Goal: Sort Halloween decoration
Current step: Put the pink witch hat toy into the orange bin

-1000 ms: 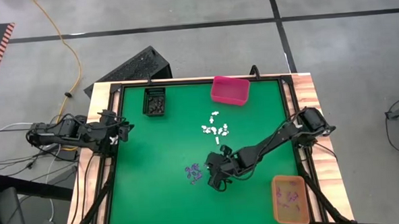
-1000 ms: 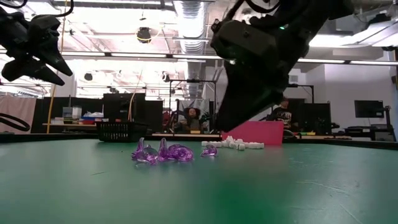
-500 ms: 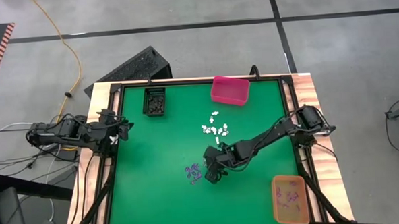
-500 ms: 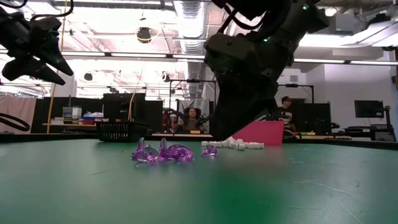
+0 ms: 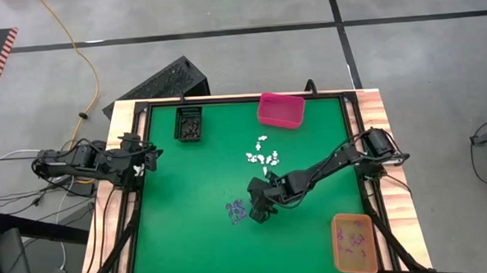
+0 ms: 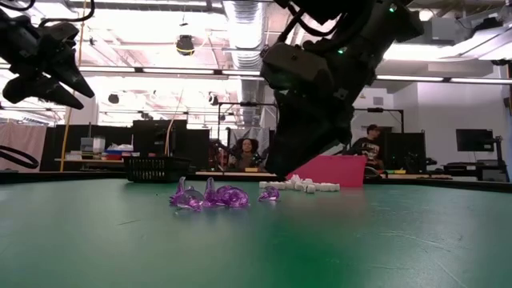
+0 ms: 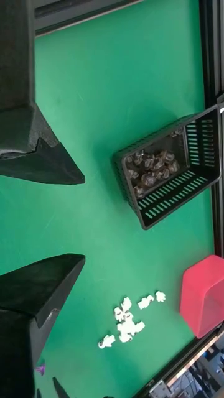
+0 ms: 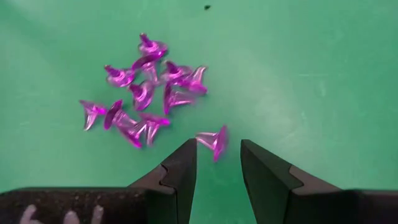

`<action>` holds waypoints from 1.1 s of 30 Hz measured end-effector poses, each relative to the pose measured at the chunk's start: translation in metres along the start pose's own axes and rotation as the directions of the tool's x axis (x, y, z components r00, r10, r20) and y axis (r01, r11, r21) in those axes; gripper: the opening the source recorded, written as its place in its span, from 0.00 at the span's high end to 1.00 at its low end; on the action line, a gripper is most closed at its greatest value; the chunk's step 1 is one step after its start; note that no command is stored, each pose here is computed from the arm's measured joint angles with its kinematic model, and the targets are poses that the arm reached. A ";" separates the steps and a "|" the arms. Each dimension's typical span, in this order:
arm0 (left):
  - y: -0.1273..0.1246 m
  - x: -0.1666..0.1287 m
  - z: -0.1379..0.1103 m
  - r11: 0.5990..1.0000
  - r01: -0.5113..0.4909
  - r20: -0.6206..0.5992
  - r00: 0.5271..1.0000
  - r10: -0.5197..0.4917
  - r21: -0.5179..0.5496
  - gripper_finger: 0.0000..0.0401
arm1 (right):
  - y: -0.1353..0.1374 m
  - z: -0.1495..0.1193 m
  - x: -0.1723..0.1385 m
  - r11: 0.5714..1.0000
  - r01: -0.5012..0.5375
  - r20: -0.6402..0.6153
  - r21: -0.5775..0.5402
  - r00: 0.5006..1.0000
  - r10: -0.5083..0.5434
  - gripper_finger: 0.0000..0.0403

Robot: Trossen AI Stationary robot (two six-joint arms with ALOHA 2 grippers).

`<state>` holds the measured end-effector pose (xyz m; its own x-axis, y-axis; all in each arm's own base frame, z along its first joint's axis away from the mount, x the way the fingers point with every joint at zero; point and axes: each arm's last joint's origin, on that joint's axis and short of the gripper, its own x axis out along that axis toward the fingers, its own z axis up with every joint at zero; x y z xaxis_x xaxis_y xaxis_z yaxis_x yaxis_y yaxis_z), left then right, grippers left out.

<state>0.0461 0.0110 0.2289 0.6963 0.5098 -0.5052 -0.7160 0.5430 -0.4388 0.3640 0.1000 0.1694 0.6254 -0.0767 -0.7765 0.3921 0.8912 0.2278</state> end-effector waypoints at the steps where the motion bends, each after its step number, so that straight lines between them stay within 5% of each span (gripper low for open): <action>1: 0.000 0.000 0.000 1.000 -0.002 -0.001 1.000 0.002 0.002 0.54 | 0.001 -0.001 0.000 1.000 0.007 0.005 -0.003 1.000 -0.007 0.62; 33: 0.000 0.000 0.000 1.000 -0.005 -0.001 1.000 0.005 0.002 0.54 | -0.005 0.002 0.000 0.992 0.126 0.083 0.005 0.989 -0.126 0.62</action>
<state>0.0458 0.0111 0.2285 0.6930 0.5119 -0.5076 -0.7190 0.5418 -0.4353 0.3635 0.0941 0.1694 0.6247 -0.2255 -0.7476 0.4715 0.8721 0.1310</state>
